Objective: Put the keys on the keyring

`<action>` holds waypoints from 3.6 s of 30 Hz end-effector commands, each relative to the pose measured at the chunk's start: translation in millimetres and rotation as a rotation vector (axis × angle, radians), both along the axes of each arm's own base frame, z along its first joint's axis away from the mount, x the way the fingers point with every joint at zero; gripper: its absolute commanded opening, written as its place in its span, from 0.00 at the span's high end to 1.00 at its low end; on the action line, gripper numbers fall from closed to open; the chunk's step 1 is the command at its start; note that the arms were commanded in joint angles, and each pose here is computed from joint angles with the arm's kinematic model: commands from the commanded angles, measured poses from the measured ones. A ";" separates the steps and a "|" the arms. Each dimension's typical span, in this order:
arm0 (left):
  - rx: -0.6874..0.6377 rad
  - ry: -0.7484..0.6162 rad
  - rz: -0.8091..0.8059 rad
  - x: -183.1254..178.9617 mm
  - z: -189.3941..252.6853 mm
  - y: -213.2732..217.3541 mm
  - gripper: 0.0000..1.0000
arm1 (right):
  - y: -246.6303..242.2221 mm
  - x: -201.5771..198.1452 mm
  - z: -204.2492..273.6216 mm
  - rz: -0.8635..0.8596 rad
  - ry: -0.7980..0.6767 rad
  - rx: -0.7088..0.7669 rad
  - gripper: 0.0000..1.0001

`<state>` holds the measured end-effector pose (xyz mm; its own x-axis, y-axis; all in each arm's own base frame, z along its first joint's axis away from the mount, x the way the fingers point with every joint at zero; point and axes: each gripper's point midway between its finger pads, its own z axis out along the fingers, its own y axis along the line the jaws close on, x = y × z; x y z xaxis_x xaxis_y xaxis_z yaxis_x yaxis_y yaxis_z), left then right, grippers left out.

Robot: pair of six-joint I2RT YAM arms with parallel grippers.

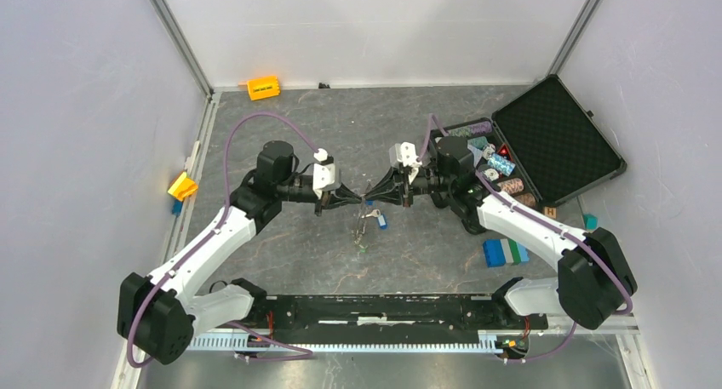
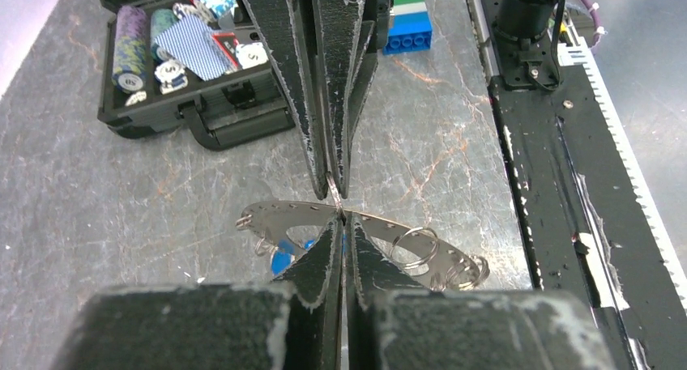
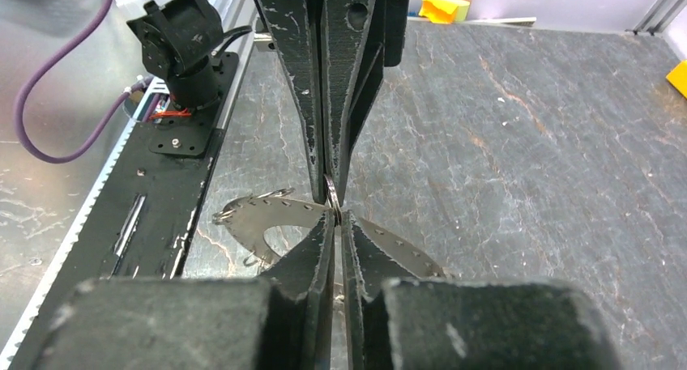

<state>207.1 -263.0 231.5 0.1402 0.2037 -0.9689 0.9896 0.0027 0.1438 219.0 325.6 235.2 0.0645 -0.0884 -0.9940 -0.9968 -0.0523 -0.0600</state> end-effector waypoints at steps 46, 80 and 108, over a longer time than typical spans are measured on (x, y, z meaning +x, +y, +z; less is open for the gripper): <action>0.330 -0.029 0.101 8.8 -2.3 -3.6 0.98 | 13.9 -7.1 -0.8 0.029 -0.132 -0.087 0.95; 0.255 -0.046 0.120 5.9 18.9 -4.6 0.98 | 13.5 2.8 -12.2 -0.023 -0.107 -0.111 1.00; -0.069 -0.075 -0.077 -11.0 28.8 4.4 0.50 | 4.4 -21.7 47.1 0.095 0.085 0.189 1.00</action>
<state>203.3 -252.3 247.0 0.2102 0.1999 -0.9570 0.9772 -0.0136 0.2118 201.1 331.6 261.2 -0.0613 0.0253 -0.9978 -0.9913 -0.1185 0.0579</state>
